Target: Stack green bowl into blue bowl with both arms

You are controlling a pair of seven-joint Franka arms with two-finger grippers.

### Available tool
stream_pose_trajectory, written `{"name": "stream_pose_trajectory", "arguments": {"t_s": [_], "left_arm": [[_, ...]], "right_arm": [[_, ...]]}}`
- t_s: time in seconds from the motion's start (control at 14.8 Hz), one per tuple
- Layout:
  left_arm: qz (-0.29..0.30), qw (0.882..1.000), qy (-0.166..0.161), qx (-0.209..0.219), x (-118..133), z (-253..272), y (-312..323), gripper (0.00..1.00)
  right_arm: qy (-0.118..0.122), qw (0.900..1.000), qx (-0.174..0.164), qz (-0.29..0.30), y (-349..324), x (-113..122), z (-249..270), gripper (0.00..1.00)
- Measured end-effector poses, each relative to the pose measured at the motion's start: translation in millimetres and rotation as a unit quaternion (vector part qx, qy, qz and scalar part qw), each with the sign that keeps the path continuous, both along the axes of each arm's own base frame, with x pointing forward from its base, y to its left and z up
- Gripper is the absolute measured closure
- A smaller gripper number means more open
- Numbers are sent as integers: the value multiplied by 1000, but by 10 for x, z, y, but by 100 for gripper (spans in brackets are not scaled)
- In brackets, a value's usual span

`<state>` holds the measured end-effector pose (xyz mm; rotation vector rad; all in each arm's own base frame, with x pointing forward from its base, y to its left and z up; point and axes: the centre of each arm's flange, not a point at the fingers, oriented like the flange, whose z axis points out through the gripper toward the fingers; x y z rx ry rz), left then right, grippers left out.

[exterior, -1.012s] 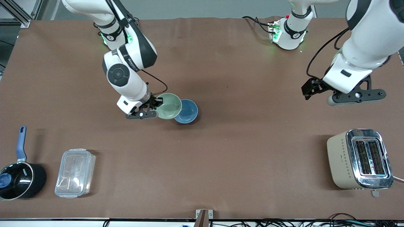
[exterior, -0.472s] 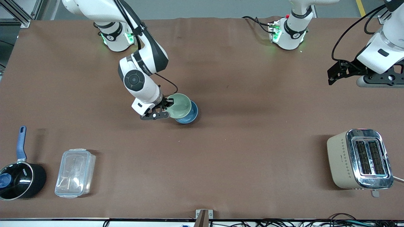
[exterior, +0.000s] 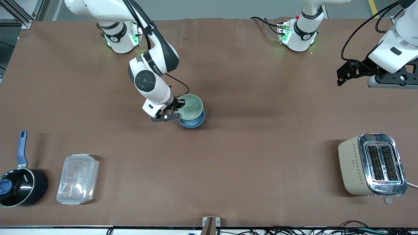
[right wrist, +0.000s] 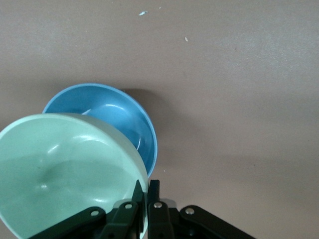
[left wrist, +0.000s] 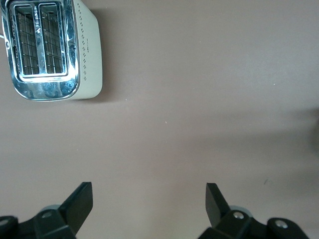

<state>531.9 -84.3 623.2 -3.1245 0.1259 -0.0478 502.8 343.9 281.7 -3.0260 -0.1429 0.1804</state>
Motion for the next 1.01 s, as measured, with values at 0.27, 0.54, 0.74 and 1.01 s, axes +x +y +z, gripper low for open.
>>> {"name": "stream_pose_trajectory", "arguments": {"t_s": [0.27, 0.54, 0.74, 1.01], "left_arm": [[2, 1000, 2, 0, -6, 23, 17, 0], [3, 1000, 8, 1, -21, 30, 35, 0], [4, 1000, 9, 1, -22, 28, 44, 0], [4, 1000, 9, 1, -22, 27, 48, 0]], "right_arm": [[-7, 1000, 1, -3, 1, 30, -95, 96], [-8, 1000, -1, -4, 1, 40, -205, 96], [-7, 1000, -1, -4, 1, 39, -219, 96], [-8, 1000, -2, -4, 2, 41, -253, 95]]}}
